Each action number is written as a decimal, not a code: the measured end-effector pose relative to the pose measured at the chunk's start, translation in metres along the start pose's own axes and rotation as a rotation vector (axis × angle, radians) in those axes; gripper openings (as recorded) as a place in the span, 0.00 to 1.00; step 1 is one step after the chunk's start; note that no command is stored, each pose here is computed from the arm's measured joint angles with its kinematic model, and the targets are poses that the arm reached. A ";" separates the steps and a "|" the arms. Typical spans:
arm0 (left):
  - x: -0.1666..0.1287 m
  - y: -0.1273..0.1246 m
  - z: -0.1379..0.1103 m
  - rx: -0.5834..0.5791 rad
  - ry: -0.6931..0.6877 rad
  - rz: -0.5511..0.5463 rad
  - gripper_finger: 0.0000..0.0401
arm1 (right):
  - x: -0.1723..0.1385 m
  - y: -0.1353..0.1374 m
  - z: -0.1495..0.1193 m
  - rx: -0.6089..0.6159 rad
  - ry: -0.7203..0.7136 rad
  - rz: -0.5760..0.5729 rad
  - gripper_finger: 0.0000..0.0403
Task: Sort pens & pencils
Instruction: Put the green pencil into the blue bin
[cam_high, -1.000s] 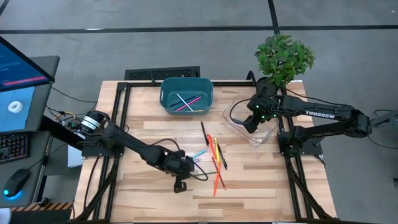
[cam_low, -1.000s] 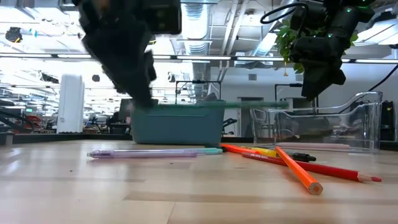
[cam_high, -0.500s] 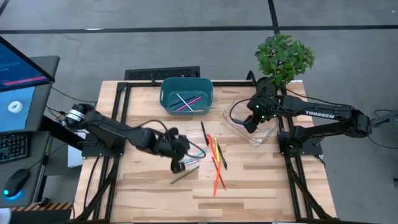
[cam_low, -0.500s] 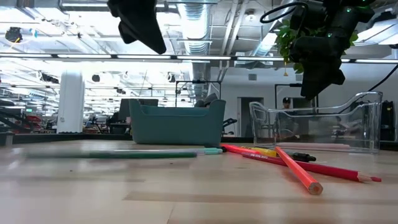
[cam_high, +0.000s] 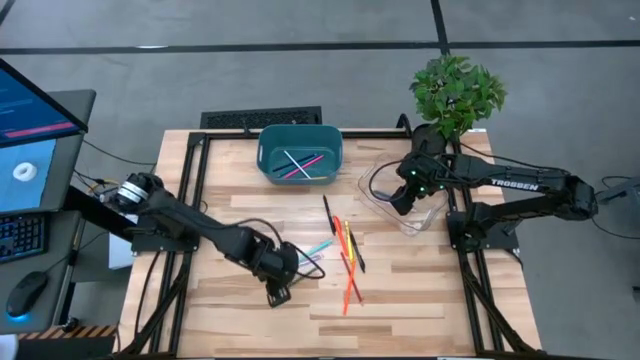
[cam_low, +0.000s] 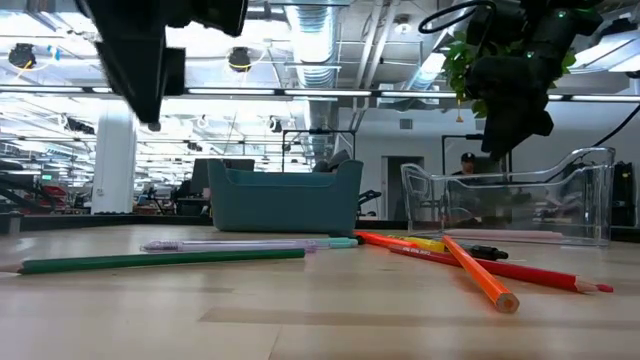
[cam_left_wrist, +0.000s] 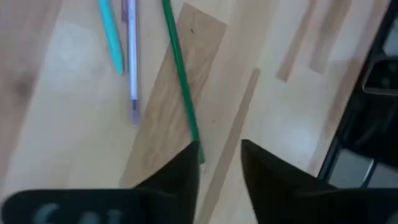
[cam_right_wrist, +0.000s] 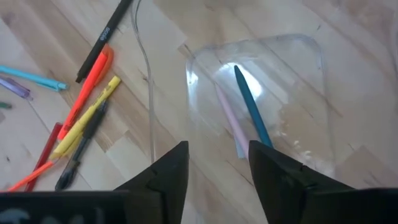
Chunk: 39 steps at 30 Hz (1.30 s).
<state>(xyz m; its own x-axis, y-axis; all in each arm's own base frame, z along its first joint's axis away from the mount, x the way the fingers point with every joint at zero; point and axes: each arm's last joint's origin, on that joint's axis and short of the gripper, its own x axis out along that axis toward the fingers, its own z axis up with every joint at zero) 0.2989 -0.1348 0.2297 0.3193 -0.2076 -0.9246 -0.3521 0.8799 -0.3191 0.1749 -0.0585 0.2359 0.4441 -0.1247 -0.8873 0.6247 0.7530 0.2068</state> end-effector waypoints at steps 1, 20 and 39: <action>0.004 -0.002 -0.002 -0.018 0.005 0.007 0.32 | 0.000 0.000 0.001 0.001 -0.007 0.002 0.48; 0.093 -0.006 -0.006 -0.235 0.051 0.133 0.50 | 0.000 0.001 0.001 -0.007 -0.009 0.008 0.49; 0.100 0.002 -0.012 -0.222 0.122 0.218 0.04 | 0.000 0.001 0.001 -0.010 -0.004 0.019 0.48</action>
<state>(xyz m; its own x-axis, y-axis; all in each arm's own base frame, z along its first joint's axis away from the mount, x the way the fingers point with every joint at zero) 0.3198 -0.1590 0.1341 0.1123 -0.0860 -0.9899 -0.5882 0.7972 -0.1360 0.1760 -0.0584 0.2364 0.4587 -0.1126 -0.8814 0.6092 0.7619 0.2197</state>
